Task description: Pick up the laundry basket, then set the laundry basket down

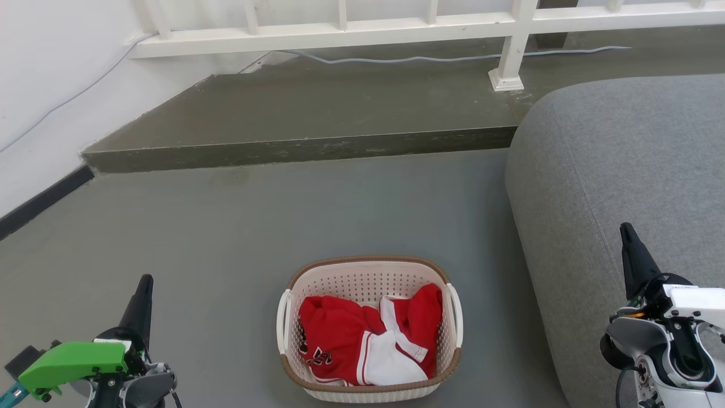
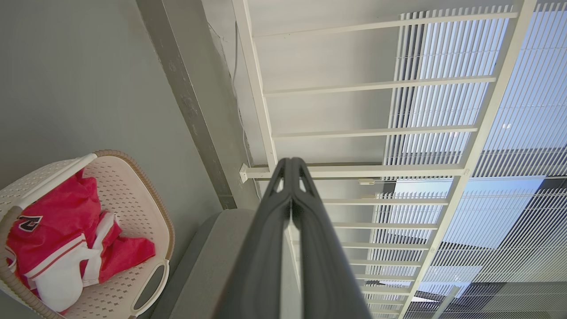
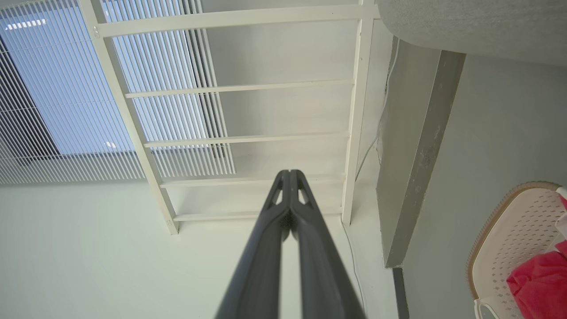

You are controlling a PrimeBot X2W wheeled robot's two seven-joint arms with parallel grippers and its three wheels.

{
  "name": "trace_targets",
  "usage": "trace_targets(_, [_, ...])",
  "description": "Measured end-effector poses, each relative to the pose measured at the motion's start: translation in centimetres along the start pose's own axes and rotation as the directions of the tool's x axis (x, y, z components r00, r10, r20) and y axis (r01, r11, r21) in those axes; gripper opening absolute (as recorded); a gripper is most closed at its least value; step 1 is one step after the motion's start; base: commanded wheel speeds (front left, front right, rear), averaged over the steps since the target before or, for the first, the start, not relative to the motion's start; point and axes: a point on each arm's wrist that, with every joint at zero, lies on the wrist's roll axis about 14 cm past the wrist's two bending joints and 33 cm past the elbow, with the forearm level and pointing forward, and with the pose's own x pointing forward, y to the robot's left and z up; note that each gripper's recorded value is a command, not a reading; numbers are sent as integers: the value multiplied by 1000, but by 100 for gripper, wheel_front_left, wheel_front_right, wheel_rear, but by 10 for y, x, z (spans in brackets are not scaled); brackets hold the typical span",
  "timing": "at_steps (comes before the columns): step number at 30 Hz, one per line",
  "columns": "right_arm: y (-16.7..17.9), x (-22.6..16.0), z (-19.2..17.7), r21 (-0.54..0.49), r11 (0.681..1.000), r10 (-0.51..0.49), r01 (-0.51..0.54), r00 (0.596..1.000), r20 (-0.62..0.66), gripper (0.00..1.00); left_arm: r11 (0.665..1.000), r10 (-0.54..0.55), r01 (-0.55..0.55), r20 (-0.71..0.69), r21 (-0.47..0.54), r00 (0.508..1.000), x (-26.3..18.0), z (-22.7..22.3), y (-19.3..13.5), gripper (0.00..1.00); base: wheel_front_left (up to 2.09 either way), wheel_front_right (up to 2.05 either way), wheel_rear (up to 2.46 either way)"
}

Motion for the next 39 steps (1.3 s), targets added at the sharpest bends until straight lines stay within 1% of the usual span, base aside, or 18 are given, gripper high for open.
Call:
trace_targets(14, [0,0,0,0,1000,0,0,1000,0,0,1000,0,0,0,0,1000,0,0,0,0,0,0,0])
trace_targets(15, [-4,-1,-1,3,1000,-11,11,1000,0,100,1000,11,-11,-1,-2,1000,-1,-1,4,100,0,0,0])
trace_targets(16, [-10,-3,-2,8,1000,-29,29,1000,0,0,1000,30,-30,-2,-7,1000,-3,-2,10,0,0,0,0])
trace_targets(17, [-17,-6,-3,15,999,-49,49,999,0,100,999,48,-48,-4,-13,999,-5,-4,16,100,0,0,0])
trace_targets(19, [-31,-13,-6,26,996,-89,89,996,-1,100,996,80,-80,-7,-25,997,-10,-8,27,100,0,0,0])
trace_targets(21, [-34,-15,-6,29,995,-99,99,995,-1,100,996,87,-87,-10,-28,996,-11,-9,30,100,0,0,0])
trace_targets(30, [-29,-13,-8,7,997,-83,83,997,-3,100,997,75,-75,4,-18,997,-10,-9,26,100,0,0,0])
trace_targets(34, [-25,-11,-11,-29,997,-75,74,997,-14,100,998,69,-69,10,-7,998,-9,-10,24,100,0,0,0])
trace_targets(39, [-22,-10,-13,-68,996,-64,63,998,-14,100,998,57,-57,5,33,998,-8,-14,19,100,0,0,0])
